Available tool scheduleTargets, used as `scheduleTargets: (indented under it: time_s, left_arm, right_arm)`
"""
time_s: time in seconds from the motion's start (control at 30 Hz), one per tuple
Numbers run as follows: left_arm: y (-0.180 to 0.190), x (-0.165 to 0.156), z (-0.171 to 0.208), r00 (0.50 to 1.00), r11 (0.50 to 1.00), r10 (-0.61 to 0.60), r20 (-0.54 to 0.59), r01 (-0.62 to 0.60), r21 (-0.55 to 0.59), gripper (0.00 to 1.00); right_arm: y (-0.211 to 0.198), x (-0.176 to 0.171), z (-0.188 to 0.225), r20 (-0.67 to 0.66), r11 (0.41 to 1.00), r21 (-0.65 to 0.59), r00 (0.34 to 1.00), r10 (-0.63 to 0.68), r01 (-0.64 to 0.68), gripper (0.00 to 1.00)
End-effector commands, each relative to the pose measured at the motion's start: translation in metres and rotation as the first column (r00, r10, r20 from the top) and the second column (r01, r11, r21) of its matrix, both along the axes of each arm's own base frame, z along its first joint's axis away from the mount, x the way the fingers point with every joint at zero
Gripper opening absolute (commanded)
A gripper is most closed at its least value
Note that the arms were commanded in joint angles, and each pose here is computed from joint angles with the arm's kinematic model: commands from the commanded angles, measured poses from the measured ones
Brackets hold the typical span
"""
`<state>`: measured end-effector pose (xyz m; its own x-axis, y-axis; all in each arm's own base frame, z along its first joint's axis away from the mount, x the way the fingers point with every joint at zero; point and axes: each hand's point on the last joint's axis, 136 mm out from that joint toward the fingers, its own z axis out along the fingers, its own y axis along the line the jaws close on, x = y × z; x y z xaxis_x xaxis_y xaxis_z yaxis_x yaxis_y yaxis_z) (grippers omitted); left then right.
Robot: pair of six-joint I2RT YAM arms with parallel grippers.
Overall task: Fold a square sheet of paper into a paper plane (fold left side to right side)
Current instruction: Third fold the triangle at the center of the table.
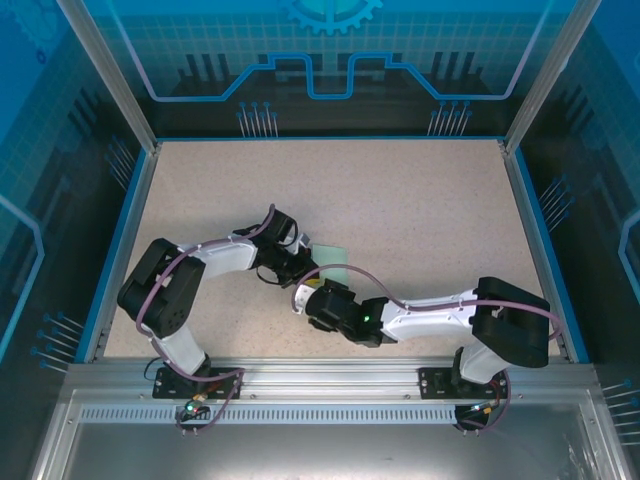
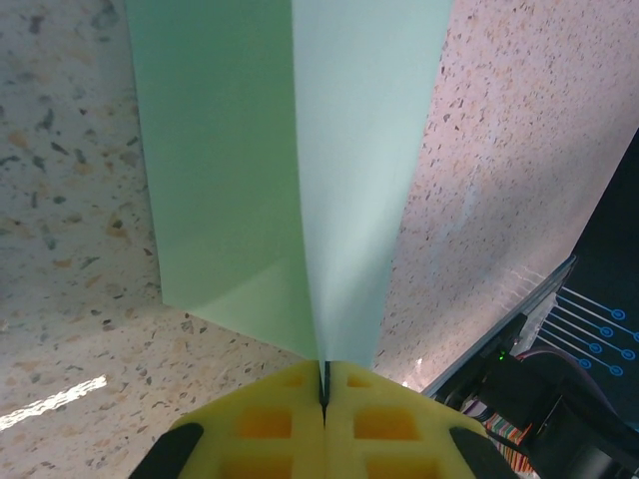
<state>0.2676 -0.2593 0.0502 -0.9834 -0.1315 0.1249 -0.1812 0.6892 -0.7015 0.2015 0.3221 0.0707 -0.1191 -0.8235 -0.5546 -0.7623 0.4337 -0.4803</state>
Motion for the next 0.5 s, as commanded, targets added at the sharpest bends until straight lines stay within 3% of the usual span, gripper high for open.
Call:
scheduleTargets:
  time_s: [0.0,0.23,0.47]
  left_arm:
    - [-0.002,-0.008,0.007,1.000,1.000,-0.016,-0.011,0.016,-0.026,0.05]
    - [0.001,-0.009,0.004,0.999,0.999,-0.032,-0.003,0.032,0.001,0.07]
    - [0.025,-0.011,0.006,0.997,0.991,-0.057,0.043,0.051,0.122,0.35]
  right_arm:
    - [0.000,0.006,0.005,-0.013,0.999,0.026,0.999,-0.033,0.033,0.46]
    - [-0.007,-0.005,-0.004,-0.112,1.000,0.015,0.994,0.002,-0.001,0.02]
    - [-0.013,-0.016,-0.013,-0.277,0.997,0.074,0.961,0.024,-0.003,0.00]
